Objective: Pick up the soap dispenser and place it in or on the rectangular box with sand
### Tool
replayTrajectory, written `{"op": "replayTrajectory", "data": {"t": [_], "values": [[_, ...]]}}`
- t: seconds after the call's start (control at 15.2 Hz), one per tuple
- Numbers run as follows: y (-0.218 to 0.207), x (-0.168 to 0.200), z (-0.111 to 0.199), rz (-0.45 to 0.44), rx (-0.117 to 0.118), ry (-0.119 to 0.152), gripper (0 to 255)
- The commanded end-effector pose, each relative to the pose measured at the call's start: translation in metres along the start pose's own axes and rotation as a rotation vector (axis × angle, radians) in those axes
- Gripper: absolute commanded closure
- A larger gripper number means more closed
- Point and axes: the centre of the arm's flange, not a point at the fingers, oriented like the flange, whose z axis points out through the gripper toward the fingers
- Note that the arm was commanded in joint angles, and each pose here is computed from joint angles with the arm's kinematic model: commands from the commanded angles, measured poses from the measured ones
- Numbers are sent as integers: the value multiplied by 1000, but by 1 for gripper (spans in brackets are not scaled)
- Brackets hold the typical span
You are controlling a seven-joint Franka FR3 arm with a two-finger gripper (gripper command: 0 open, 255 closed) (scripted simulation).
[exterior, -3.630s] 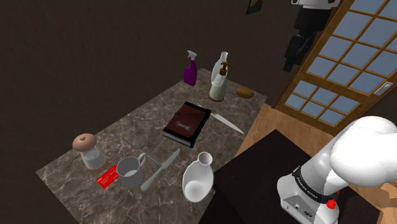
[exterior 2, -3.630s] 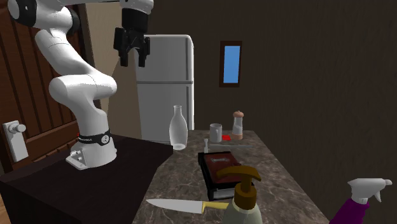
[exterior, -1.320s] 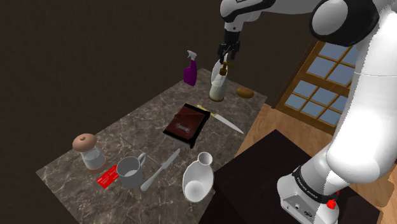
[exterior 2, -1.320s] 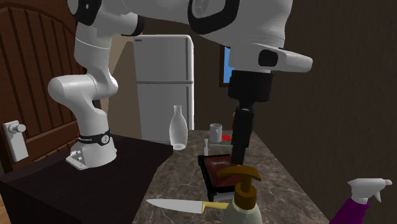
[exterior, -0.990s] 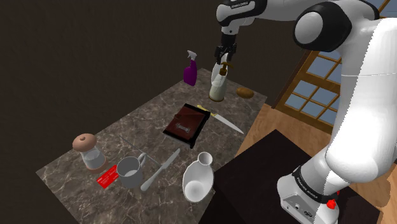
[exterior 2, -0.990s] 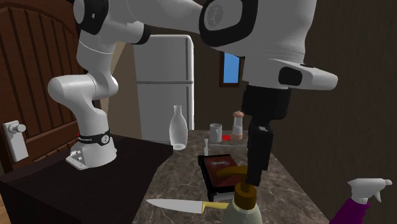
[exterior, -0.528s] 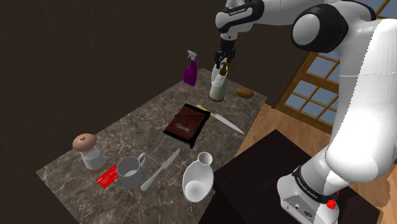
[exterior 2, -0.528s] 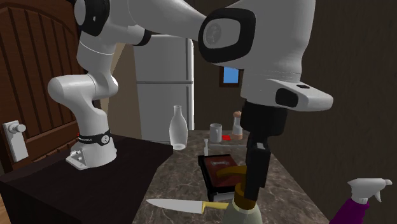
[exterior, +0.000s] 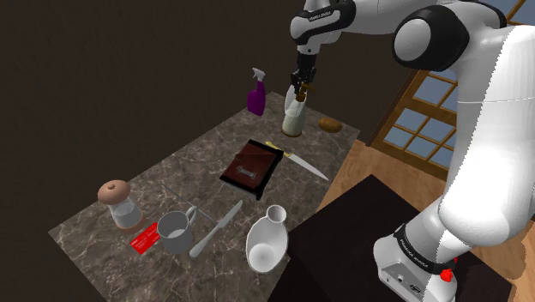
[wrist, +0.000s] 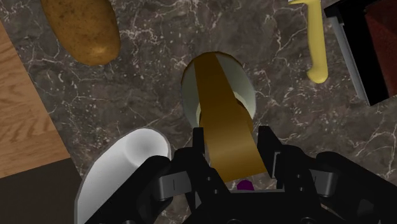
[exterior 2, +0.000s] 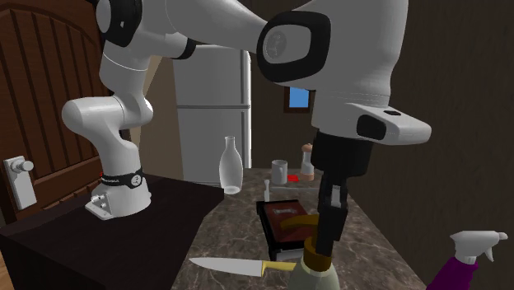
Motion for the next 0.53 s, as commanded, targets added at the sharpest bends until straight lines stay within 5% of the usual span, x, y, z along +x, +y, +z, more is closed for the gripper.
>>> {"op": "replayTrajectory", "data": {"t": [0.0,0.46], "values": [[0,0,0,0,0,0,255],[0,0,-5,0,0,0,255]]}}
